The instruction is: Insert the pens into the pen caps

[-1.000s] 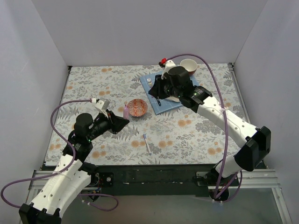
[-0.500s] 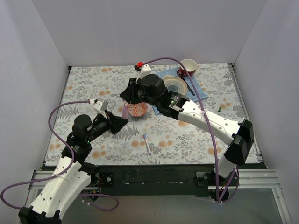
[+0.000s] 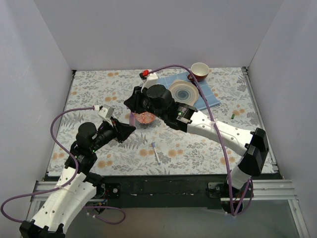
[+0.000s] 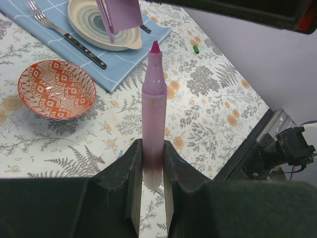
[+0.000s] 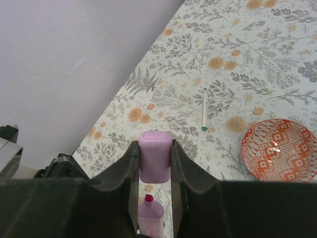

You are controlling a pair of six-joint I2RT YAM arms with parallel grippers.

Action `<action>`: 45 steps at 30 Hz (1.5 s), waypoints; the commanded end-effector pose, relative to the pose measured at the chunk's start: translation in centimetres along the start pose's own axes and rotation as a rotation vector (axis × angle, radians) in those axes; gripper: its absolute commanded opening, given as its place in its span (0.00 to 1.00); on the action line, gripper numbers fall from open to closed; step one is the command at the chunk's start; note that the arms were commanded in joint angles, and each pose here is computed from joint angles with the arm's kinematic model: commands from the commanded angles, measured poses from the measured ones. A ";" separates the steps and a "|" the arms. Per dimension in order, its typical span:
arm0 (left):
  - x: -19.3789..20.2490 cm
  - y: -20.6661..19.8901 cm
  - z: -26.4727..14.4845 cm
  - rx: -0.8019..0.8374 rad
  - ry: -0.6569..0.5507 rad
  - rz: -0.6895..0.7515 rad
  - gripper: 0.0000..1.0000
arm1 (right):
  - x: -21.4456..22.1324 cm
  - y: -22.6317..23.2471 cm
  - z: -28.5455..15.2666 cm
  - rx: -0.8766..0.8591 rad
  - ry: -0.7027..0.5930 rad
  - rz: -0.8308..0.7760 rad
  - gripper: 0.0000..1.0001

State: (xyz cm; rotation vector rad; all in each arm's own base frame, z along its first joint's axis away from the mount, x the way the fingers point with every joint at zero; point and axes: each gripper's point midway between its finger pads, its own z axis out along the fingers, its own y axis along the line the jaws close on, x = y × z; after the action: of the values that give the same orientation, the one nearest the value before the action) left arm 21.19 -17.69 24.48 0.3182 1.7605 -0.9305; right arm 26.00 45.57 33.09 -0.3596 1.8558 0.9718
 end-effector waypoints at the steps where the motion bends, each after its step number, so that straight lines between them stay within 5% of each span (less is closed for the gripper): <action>1: -0.5 0.0 -0.2 -0.009 -0.020 0.017 0.00 | -3.1 0.8 -1.6 -0.018 -0.108 -0.005 0.01; 21: -0.4 -0.1 -0.2 -0.003 -0.013 0.009 0.00 | -2.4 1.6 -2.7 -0.057 -0.114 -0.010 0.01; 31: -0.8 -0.4 -0.1 0.005 -0.026 -0.019 0.00 | 2.0 1.1 -3.4 -0.018 -0.065 -0.060 0.01; 38: -3.4 -1.1 0.0 0.024 -0.156 -0.057 0.00 | 5.6 0.6 -4.4 0.040 -0.047 -0.093 0.01; 45: -5.1 0.0 1.7 -0.017 -0.177 -0.067 0.00 | 10.5 0.5 -5.0 0.011 0.078 -0.098 0.01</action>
State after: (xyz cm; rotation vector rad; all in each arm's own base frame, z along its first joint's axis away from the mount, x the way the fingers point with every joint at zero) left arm 20.58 -19.21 23.45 0.2745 1.8215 -1.0603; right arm 22.04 43.05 29.71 -0.3049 1.7691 0.8650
